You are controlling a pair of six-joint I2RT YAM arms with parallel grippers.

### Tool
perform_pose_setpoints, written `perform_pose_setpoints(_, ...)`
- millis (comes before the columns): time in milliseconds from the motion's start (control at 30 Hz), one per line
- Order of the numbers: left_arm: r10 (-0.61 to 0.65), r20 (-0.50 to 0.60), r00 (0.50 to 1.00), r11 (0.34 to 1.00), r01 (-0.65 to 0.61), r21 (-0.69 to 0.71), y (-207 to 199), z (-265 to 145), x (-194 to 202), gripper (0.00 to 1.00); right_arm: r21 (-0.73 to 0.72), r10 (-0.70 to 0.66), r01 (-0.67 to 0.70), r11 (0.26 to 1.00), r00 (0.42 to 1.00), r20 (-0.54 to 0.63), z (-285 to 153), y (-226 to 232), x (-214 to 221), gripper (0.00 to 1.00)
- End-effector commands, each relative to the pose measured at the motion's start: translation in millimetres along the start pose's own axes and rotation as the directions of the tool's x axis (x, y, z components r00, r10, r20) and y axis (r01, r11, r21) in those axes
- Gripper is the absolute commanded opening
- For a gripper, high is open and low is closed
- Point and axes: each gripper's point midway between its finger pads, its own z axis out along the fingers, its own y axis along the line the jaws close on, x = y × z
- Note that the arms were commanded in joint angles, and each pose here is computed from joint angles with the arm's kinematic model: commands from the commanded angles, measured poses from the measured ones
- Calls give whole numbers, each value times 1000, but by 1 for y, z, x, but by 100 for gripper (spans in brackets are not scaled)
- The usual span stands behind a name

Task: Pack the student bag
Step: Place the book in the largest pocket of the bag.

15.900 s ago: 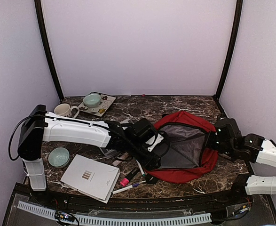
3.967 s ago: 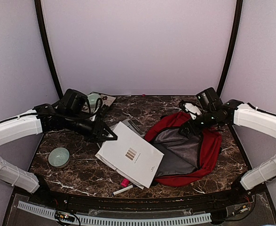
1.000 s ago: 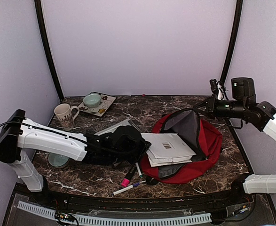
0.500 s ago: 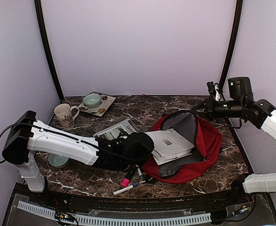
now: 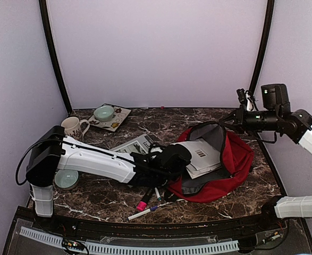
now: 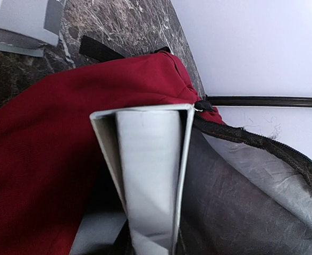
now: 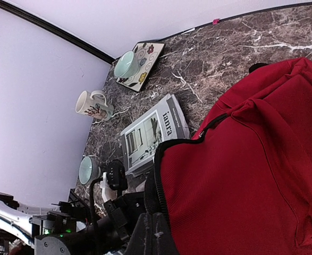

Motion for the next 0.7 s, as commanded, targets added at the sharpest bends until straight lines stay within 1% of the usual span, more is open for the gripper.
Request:
perform_pose_setpoints(0,-28,-76,997,992,38,122,-40,22,-3,0,-34,-68,71,997,995,78,-15,19,-18,0)
perform_pose_setpoints(67,-26,-107,994,990,40,135,-40,34,-4,0,-20,-71,73,997,994,78,-13,15,-16,0)
perform_pose_setpoints(233,57,-116,992,994,-46,101,-40,47,-17,0,-1,-71,71,997,996,61,-3,4,-12,0)
perform_pose_setpoints(300,66,-137,988,994,-54,93,-34,54,-21,0,1,-75,75,997,996,47,1,1,-9,0)
perform_pose_setpoints(400,74,-165,983,993,-56,107,-28,58,-16,0,10,-84,84,996,996,15,9,-6,-2,0)
perform_pose_setpoints(500,63,-208,976,995,-45,92,-18,61,-5,0,10,-87,87,996,996,-7,14,-9,2,0)
perform_pose_setpoints(667,46,-217,975,993,-22,112,-13,63,4,0,-10,-80,79,997,997,-20,16,-5,3,0)
